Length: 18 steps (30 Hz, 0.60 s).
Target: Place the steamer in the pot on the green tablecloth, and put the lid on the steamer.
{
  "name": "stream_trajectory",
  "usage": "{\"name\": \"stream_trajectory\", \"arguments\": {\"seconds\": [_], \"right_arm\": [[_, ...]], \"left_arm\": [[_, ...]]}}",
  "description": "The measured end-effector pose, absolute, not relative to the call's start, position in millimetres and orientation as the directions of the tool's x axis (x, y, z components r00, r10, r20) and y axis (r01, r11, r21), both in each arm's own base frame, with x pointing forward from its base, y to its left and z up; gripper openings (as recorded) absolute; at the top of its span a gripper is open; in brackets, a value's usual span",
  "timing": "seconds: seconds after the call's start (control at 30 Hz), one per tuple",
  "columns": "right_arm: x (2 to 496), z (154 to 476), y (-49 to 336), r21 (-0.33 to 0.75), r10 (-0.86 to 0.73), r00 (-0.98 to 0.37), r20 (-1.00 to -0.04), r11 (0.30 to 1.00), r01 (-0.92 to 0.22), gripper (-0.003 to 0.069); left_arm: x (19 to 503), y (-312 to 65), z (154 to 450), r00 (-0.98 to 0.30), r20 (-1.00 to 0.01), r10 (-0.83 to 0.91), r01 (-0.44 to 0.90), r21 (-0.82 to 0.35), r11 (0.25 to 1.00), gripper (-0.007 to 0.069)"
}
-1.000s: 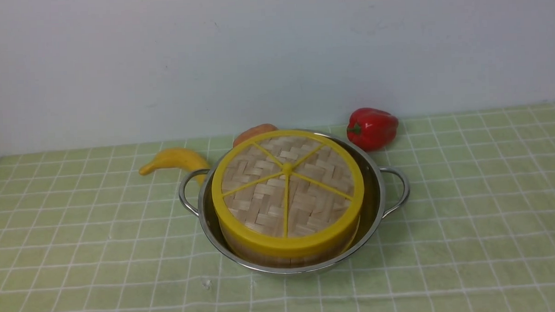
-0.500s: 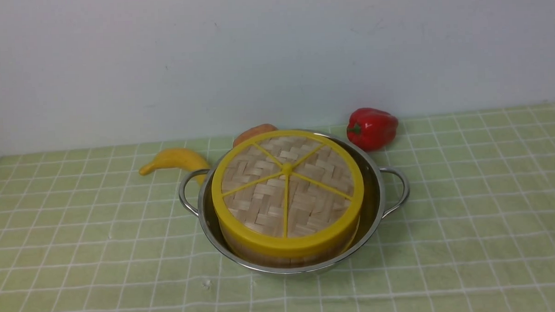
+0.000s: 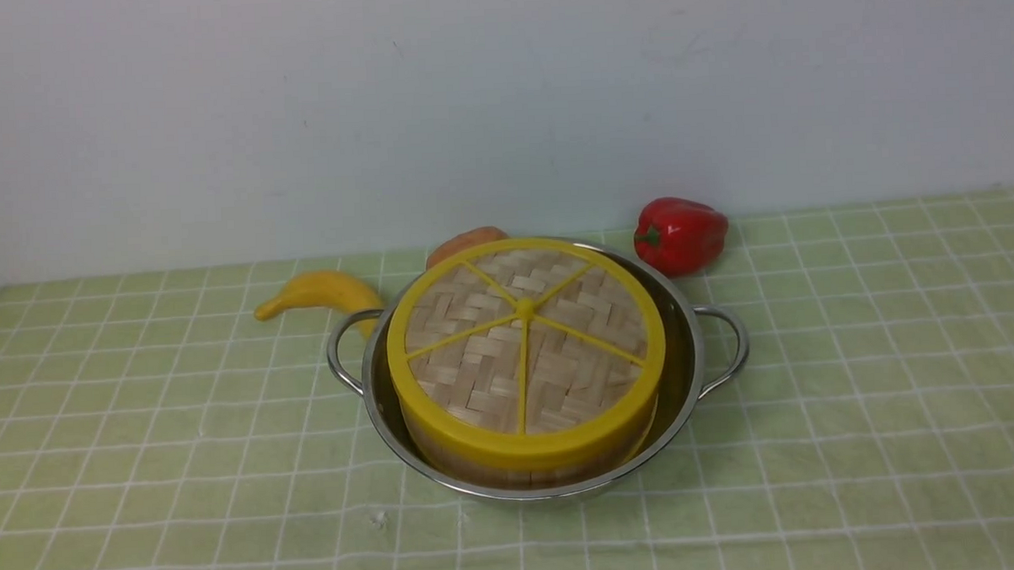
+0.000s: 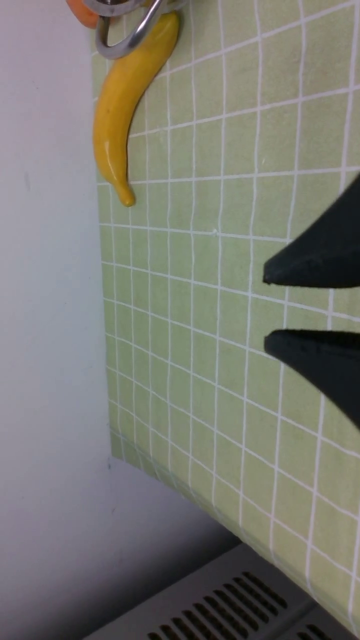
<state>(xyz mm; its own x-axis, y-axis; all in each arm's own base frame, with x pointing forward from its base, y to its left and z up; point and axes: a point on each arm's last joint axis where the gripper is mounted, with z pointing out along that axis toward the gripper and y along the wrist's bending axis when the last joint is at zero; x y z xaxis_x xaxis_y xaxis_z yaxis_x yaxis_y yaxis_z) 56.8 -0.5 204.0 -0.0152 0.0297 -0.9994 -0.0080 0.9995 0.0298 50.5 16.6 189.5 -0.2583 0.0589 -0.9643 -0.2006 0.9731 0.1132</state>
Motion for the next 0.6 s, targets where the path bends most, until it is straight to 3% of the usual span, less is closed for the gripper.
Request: {"name": "stream_trajectory", "arguments": {"seconds": [0.13, 0.6], "right_arm": [[56.8, 196.3, -1.4, 0.096, 0.096, -0.08, -0.992, 0.995, 0.009, 0.0237], [56.5, 192.5, -2.1, 0.108, 0.11, -0.12, -0.987, 0.994, 0.023, 0.024]], "left_arm": [[50.5, 16.5, 189.7, -0.256, -0.965, 0.059, -0.2, 0.113, 0.973, 0.0138], [50.5, 16.5, 189.7, -0.256, -0.965, 0.059, -0.2, 0.113, 0.973, 0.0139]]}}
